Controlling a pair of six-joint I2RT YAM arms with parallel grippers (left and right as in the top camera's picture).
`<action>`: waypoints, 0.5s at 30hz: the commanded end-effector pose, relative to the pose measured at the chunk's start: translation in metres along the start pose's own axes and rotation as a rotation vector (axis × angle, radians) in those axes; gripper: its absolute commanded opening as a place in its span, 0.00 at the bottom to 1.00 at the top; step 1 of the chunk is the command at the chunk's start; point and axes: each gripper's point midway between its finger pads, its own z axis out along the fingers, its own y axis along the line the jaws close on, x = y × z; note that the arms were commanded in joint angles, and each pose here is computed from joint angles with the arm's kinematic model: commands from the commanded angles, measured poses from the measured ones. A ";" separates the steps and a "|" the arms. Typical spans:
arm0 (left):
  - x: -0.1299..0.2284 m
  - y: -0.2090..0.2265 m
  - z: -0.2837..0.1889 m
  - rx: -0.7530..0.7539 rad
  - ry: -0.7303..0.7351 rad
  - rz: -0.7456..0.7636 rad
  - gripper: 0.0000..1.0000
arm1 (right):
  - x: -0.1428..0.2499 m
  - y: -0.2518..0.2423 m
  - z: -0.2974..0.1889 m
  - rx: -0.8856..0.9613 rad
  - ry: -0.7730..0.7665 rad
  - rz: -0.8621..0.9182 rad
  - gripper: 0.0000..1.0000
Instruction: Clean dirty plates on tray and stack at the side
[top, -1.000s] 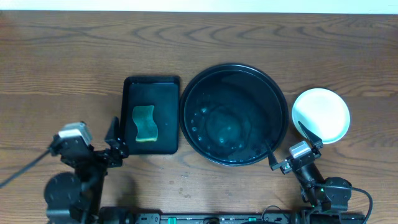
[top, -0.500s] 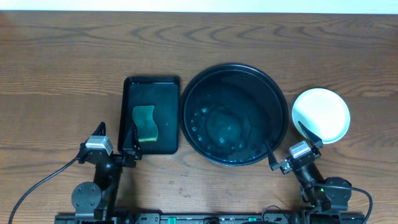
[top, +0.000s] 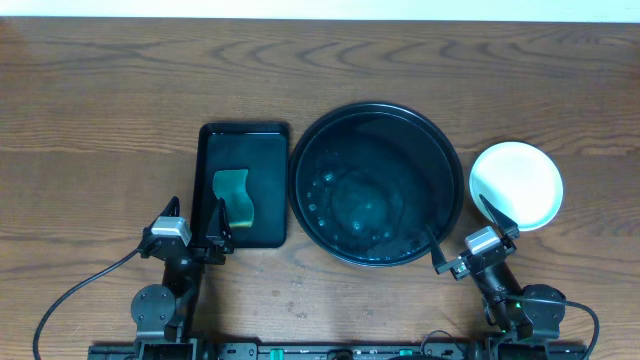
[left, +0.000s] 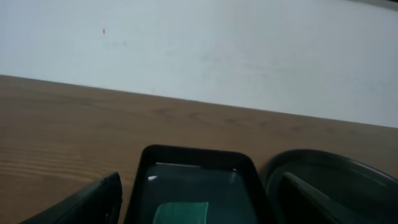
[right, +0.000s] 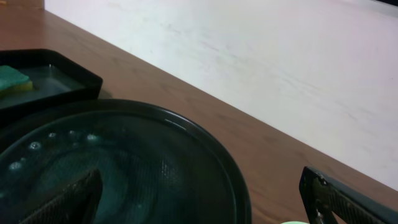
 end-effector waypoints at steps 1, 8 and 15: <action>0.010 -0.001 -0.001 0.009 0.039 0.013 0.81 | 0.000 0.002 0.000 -0.007 -0.003 0.004 0.99; 0.031 0.004 -0.002 -0.010 0.125 0.003 0.81 | 0.000 0.002 0.000 -0.006 -0.003 0.004 0.99; 0.031 0.004 -0.002 -0.011 0.126 0.003 0.81 | 0.000 0.002 0.000 -0.007 -0.003 0.004 0.99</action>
